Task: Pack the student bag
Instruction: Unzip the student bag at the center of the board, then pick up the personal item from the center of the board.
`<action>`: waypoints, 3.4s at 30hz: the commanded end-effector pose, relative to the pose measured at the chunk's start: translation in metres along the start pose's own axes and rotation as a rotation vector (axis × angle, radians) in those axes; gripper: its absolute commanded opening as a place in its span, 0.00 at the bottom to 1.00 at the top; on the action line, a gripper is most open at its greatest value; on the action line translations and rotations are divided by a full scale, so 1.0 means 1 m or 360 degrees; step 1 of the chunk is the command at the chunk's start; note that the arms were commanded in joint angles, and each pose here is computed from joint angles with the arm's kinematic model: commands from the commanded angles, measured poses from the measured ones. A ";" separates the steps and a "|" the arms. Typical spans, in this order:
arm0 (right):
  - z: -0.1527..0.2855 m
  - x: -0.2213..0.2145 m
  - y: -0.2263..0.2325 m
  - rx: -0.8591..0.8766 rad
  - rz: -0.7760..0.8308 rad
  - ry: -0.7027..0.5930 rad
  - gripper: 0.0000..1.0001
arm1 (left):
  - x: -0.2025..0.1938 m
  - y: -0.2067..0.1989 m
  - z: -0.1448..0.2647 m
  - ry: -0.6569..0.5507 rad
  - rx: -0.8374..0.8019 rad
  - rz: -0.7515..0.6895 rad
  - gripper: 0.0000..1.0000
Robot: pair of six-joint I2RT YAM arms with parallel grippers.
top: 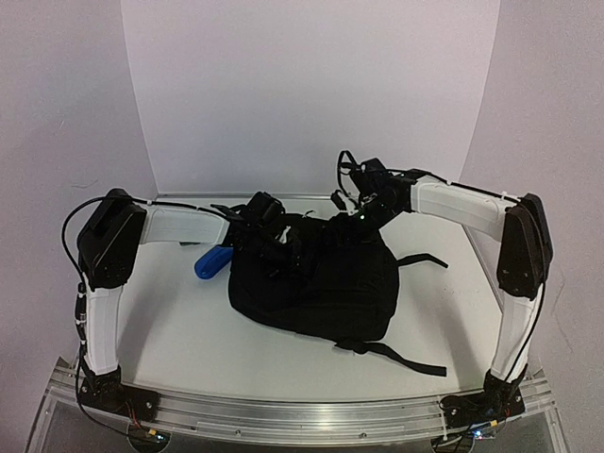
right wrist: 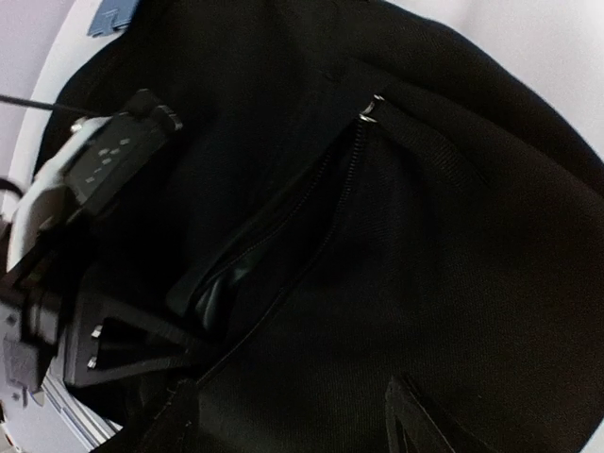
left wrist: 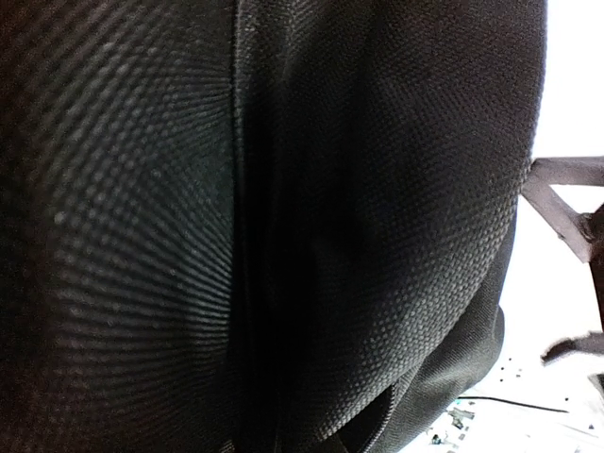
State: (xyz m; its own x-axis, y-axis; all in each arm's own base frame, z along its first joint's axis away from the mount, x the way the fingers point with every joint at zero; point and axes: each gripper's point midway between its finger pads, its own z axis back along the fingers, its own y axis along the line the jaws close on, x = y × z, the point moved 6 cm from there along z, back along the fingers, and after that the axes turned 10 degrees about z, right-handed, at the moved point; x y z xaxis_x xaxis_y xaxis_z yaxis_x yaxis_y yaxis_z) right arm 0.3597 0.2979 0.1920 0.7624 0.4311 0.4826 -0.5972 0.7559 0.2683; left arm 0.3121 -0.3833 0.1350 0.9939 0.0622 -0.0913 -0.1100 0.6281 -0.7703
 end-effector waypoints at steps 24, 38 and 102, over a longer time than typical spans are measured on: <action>-0.105 -0.048 -0.019 -0.0733 -0.0123 0.0328 0.41 | -0.003 -0.021 -0.005 -0.0036 0.0107 -0.0089 0.00; -0.034 0.013 0.013 -0.0267 0.0057 0.0075 0.00 | -0.001 -0.016 -0.002 -0.0037 0.0145 -0.0062 0.00; 0.034 0.017 0.003 0.0273 0.0160 -0.0138 0.00 | 0.118 0.139 0.164 -0.0291 0.1020 -0.0299 1.00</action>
State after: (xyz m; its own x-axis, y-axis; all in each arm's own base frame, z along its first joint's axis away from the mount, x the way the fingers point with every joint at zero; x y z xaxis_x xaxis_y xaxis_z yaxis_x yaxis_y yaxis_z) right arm 0.3595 0.2893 0.2168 0.6929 0.4622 0.5534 -0.6976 0.6239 0.3523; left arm 0.4054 -0.1481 0.1210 0.9883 0.0535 0.1426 -0.0313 0.9876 -0.1538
